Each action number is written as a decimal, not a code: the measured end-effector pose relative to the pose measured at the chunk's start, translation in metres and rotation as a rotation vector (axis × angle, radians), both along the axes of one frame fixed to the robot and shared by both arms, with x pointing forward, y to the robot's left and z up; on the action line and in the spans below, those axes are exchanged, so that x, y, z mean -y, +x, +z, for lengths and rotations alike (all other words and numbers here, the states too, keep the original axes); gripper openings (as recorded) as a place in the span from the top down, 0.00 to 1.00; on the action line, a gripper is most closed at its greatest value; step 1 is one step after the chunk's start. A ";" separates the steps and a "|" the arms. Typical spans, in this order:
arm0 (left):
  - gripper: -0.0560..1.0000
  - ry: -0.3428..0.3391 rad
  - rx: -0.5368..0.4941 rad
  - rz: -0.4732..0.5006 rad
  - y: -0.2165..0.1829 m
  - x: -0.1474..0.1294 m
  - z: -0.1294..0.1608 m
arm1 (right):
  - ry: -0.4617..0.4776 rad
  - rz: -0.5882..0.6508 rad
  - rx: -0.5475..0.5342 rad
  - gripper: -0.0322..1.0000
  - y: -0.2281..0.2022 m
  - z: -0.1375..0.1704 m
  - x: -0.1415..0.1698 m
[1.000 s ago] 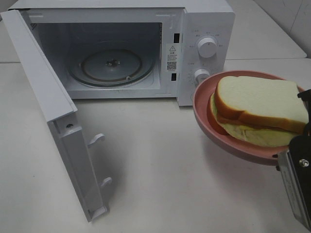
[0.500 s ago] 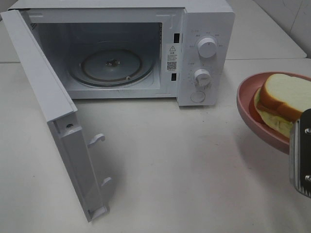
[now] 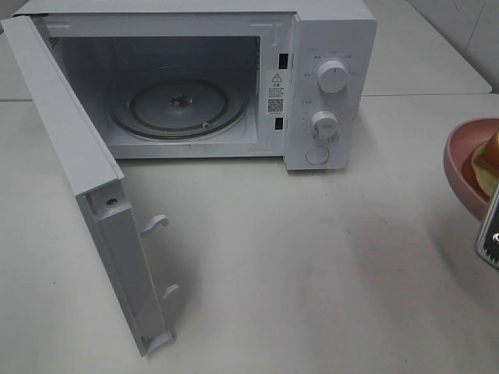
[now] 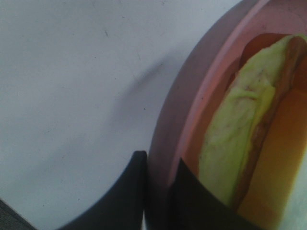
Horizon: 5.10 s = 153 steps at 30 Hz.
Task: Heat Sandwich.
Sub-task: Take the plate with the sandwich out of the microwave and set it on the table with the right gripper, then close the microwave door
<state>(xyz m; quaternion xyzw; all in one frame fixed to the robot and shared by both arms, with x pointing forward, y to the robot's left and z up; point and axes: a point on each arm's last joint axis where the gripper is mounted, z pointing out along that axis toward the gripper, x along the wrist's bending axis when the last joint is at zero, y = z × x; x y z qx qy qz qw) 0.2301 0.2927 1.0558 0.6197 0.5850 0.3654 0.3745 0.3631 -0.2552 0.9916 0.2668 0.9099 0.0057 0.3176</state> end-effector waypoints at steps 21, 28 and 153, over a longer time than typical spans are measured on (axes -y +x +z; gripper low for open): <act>0.02 0.000 0.000 0.000 0.000 0.000 0.000 | 0.018 -0.315 -0.036 0.87 0.057 -0.014 -0.040; 0.02 0.000 0.000 0.000 0.000 0.000 0.000 | -0.008 -0.351 -0.056 0.87 0.071 -0.025 -0.048; 0.02 0.000 0.000 0.000 0.000 0.000 0.000 | 0.695 -0.509 -0.005 0.22 -0.029 0.075 0.016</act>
